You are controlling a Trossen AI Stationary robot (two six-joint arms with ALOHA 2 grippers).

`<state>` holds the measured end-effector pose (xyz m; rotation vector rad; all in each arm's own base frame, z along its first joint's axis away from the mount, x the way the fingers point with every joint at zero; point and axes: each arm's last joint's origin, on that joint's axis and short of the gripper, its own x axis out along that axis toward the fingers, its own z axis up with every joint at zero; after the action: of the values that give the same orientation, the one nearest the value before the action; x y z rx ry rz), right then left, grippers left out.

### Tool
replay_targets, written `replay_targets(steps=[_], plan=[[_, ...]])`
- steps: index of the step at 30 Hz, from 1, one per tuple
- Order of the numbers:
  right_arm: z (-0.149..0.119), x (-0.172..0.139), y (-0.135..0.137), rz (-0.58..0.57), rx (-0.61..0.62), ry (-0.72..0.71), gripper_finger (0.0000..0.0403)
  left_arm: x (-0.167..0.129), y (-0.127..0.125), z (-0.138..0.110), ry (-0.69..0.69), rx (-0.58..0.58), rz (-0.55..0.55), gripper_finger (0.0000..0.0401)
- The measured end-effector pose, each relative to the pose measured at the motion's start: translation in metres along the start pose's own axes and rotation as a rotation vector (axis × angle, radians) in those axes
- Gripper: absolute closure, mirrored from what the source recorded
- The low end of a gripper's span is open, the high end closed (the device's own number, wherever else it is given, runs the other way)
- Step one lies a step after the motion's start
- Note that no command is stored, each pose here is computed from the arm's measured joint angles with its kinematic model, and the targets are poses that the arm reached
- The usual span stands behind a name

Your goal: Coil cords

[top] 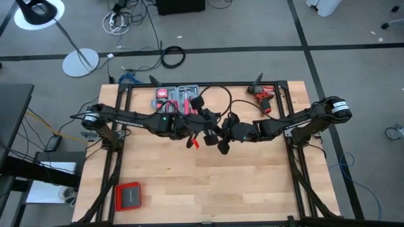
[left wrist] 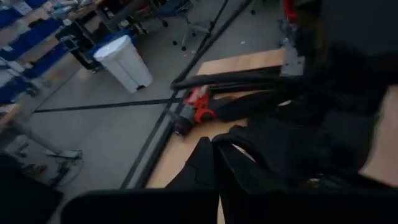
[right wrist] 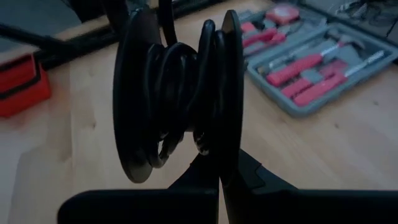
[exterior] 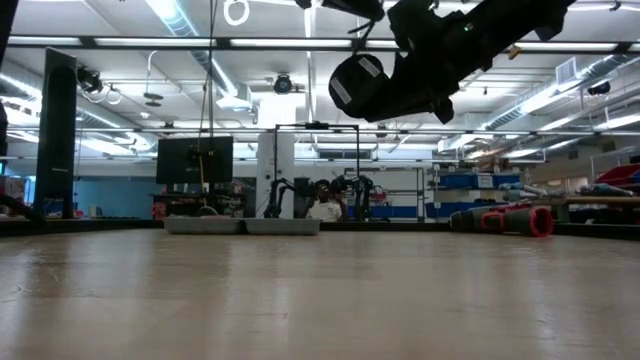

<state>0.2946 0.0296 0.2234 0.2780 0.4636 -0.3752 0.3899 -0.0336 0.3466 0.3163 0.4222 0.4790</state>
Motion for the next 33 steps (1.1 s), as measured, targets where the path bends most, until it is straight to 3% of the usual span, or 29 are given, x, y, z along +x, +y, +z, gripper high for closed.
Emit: replay_targets(steps=[9,17,24,33], plan=[[-0.015,-0.008,0.013,0.002,-0.033,0.069,0.0403,0.013,-0.04,-0.014,0.019,0.014,-0.059,0.0401],[-0.023,-0.018,0.025,-0.094,-0.094,0.007,0.0403,0.006,-0.059,-0.012,-0.016,-0.016,-0.082,0.0401],[-0.015,-0.019,0.022,-0.1,-0.078,-0.038,0.0403,-0.001,-0.066,-0.01,-0.027,-0.013,-0.036,0.04],[-0.009,-0.017,0.018,-0.11,-0.059,-0.061,0.0403,-0.012,-0.065,-0.006,-0.019,0.094,0.067,0.04]])
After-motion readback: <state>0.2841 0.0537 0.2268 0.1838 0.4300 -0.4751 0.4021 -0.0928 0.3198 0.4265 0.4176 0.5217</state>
